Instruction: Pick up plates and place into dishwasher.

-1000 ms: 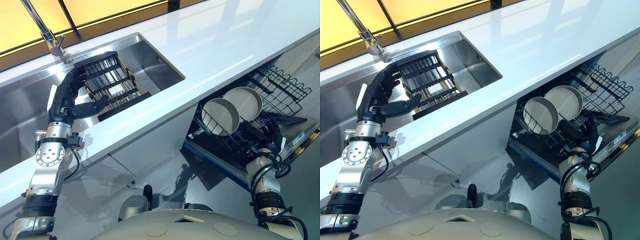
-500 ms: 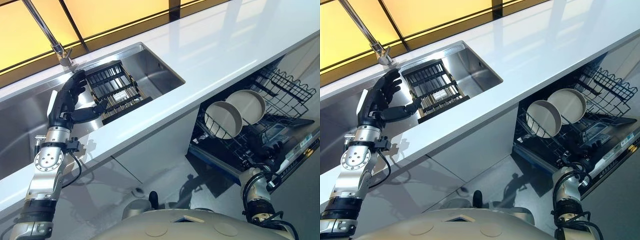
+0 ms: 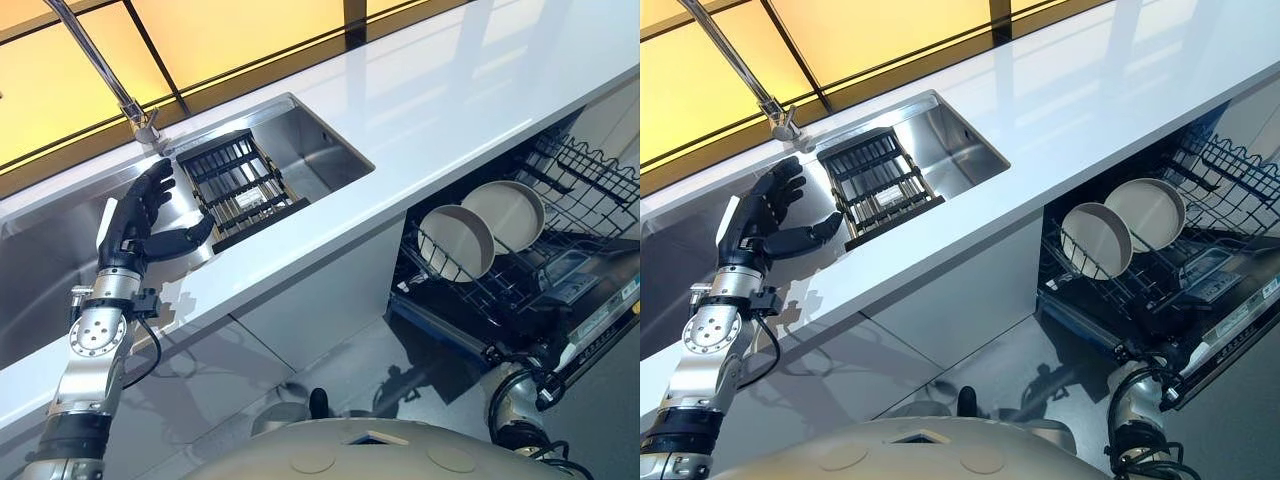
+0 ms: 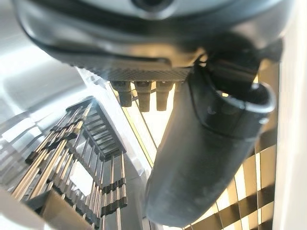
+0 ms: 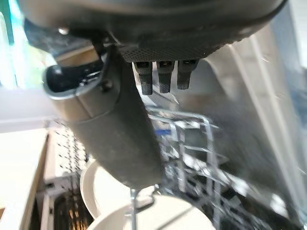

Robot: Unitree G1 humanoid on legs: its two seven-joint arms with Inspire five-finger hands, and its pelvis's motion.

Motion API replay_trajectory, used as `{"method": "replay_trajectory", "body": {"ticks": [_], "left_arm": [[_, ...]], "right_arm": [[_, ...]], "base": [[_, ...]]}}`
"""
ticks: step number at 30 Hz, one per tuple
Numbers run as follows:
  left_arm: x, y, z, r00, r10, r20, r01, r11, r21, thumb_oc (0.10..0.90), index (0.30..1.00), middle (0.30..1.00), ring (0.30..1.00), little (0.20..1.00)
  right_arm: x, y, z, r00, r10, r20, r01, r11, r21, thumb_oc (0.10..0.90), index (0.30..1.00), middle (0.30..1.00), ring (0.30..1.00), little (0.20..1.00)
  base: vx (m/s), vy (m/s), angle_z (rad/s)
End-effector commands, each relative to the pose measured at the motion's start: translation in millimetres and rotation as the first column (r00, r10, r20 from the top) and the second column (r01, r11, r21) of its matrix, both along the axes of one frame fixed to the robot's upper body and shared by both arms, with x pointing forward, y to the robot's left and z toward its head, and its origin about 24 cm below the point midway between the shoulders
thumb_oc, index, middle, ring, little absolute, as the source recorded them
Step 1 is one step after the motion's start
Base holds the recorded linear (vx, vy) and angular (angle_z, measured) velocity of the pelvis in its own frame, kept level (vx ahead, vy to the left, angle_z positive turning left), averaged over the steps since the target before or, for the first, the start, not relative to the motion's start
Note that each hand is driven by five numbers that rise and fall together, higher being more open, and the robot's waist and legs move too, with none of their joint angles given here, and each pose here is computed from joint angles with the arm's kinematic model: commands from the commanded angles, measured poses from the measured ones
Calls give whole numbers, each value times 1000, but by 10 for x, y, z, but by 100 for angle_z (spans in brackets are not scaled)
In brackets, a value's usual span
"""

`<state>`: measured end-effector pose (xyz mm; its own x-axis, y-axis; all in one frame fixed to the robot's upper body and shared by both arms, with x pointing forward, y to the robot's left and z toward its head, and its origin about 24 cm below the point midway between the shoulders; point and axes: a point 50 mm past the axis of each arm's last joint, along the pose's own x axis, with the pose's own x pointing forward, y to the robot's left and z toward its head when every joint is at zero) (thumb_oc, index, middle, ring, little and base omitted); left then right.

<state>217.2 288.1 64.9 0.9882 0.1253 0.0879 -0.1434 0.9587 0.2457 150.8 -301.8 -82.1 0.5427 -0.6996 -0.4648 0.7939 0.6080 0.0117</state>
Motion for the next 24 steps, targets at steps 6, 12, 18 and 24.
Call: {"method": "replay_trajectory", "body": {"ticks": [6,12,18,24], "left_arm": [[158,17,540,963,13,269,-12,1000,-6,800,900,900,900,900],[148,-56,463,964,4,265,1,1000,-20,800,900,900,900,900],[183,-212,397,963,-8,269,25,998,-58,800,900,900,900,900],[285,-319,457,945,2,326,35,994,-106,800,900,900,900,900]], "right_arm": [[555,160,326,863,385,328,-431,899,79,800,900,900,900,900],[715,454,520,648,575,499,-673,739,22,800,900,900,900,900],[1103,547,989,477,659,582,-733,664,-152,800,900,900,900,900],[1720,710,1818,348,764,543,-683,603,-411,800,900,900,900,900]], "base": [[-1,20,4],[4,18,2],[12,112,0],[-96,128,-16]]}}
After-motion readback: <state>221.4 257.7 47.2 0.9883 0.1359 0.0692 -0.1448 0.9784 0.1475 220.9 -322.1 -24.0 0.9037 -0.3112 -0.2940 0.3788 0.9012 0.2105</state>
